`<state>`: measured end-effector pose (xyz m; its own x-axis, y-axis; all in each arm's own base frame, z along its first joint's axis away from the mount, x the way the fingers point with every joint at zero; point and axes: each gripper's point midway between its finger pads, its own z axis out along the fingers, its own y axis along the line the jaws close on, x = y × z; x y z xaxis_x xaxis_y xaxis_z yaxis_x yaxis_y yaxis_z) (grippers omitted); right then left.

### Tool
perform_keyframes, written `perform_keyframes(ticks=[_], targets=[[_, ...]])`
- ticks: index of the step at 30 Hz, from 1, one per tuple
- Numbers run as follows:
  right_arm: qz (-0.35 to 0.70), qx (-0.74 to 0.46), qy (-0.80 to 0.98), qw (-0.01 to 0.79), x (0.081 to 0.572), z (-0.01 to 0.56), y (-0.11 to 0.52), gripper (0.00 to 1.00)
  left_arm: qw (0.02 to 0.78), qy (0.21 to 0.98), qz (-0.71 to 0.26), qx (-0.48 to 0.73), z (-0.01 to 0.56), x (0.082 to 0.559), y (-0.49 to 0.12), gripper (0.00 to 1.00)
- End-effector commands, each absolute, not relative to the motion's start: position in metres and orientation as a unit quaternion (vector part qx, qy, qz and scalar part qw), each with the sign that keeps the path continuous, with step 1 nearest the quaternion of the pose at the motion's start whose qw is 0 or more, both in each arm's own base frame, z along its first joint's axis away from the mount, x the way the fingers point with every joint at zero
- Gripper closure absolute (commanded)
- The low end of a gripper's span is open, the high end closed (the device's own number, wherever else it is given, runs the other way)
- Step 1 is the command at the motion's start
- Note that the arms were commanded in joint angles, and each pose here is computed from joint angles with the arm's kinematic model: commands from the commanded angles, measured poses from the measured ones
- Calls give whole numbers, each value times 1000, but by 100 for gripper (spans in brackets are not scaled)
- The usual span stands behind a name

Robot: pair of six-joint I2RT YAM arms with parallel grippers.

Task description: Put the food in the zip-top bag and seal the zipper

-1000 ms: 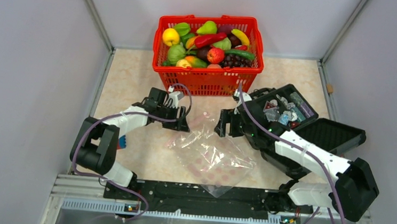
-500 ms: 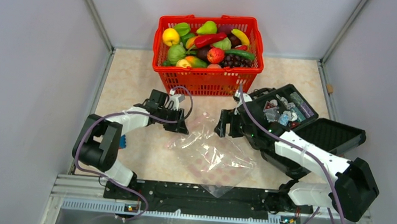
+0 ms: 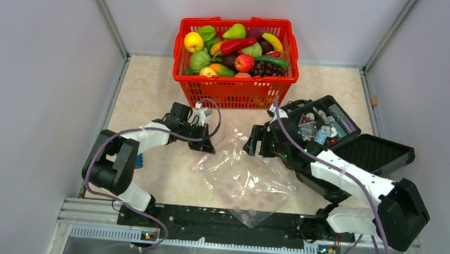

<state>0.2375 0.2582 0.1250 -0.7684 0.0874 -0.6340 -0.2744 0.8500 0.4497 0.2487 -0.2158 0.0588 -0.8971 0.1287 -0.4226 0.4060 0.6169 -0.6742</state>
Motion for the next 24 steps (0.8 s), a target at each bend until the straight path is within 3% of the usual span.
perform_keyframes(ticks=[1,12,24], targets=[[313,37,883,347,244,145,267,23,204,845,-456,190,93,242,-240,100],[301,167,868,357,255,185,248,22,364,785,-419,274,191,234,-281,100],[363,189,834,369,246,245,246,32,433,797,-301,294,200,245,-290,100]])
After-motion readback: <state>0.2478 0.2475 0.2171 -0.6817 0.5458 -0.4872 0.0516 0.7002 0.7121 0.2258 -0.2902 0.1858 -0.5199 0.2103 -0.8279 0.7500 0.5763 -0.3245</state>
